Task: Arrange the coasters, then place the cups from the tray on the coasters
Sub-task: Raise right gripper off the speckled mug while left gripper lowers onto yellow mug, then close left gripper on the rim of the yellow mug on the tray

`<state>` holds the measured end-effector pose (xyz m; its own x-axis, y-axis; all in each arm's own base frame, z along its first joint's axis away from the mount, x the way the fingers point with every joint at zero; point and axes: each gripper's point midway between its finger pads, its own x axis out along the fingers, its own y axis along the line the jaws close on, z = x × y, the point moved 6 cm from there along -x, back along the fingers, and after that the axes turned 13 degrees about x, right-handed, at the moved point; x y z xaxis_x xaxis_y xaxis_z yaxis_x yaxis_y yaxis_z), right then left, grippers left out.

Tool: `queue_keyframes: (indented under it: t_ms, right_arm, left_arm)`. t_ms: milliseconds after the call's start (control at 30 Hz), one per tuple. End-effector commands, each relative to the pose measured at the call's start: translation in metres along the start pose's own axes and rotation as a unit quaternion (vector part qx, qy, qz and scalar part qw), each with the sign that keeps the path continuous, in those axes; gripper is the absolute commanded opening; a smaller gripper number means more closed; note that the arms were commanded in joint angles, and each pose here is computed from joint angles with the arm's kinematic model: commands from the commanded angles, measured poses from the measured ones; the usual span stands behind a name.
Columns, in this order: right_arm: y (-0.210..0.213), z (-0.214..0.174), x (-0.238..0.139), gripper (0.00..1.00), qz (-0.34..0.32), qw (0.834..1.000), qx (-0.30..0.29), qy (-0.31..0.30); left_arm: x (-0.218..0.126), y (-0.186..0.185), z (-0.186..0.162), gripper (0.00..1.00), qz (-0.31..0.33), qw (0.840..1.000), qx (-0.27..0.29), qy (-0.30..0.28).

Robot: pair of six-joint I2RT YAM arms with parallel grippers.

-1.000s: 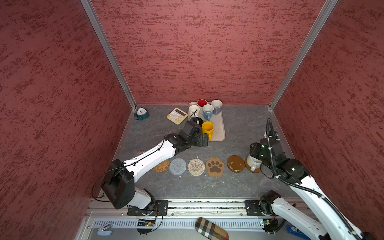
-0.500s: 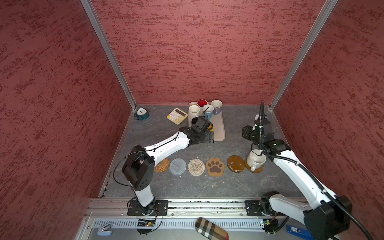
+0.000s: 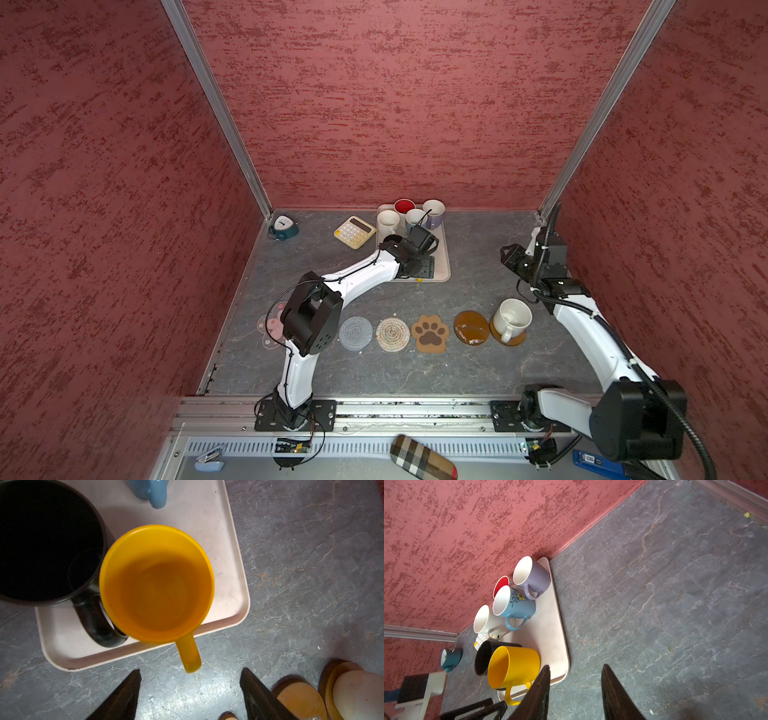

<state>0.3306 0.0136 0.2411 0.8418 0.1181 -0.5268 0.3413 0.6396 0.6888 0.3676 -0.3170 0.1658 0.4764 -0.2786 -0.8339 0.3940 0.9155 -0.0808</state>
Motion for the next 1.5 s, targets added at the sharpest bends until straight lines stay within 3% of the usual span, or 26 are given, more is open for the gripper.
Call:
queue_keyframes:
  t_ms: [0, 233, 600, 900, 1200, 1467]
  right_arm:
    - [0.005, 0.006, -0.005, 0.42, 0.030, 0.999, 0.000, -0.014]
    - [0.005, 0.004, -0.004, 0.43, 0.036, 0.999, 0.009, -0.010]
    - [0.004, 0.003, -0.006, 0.43, 0.044, 0.999, 0.010, -0.012]
    - [0.003, 0.000, -0.001, 0.43, 0.045, 0.999, 0.012, -0.004]
    - [0.003, 0.000, 0.000, 0.43, 0.047, 0.999, 0.011, -0.001]
    - [0.004, 0.000, 0.002, 0.43, 0.053, 0.999, 0.012, 0.002]
  left_arm:
    - [0.006, 0.002, -0.002, 0.73, 0.014, 1.000, 0.002, 0.016]
    - [0.020, 0.004, -0.004, 0.71, 0.024, 0.999, 0.005, 0.036]
    - [0.024, 0.022, -0.009, 0.51, 0.051, 0.997, 0.007, 0.049]
    - [0.017, 0.042, -0.016, 0.42, 0.066, 0.996, 0.001, 0.052]
    - [0.020, 0.040, -0.008, 0.46, 0.057, 0.997, 0.011, 0.050]
    - [0.028, 0.035, -0.002, 0.42, 0.038, 0.998, 0.030, 0.049]
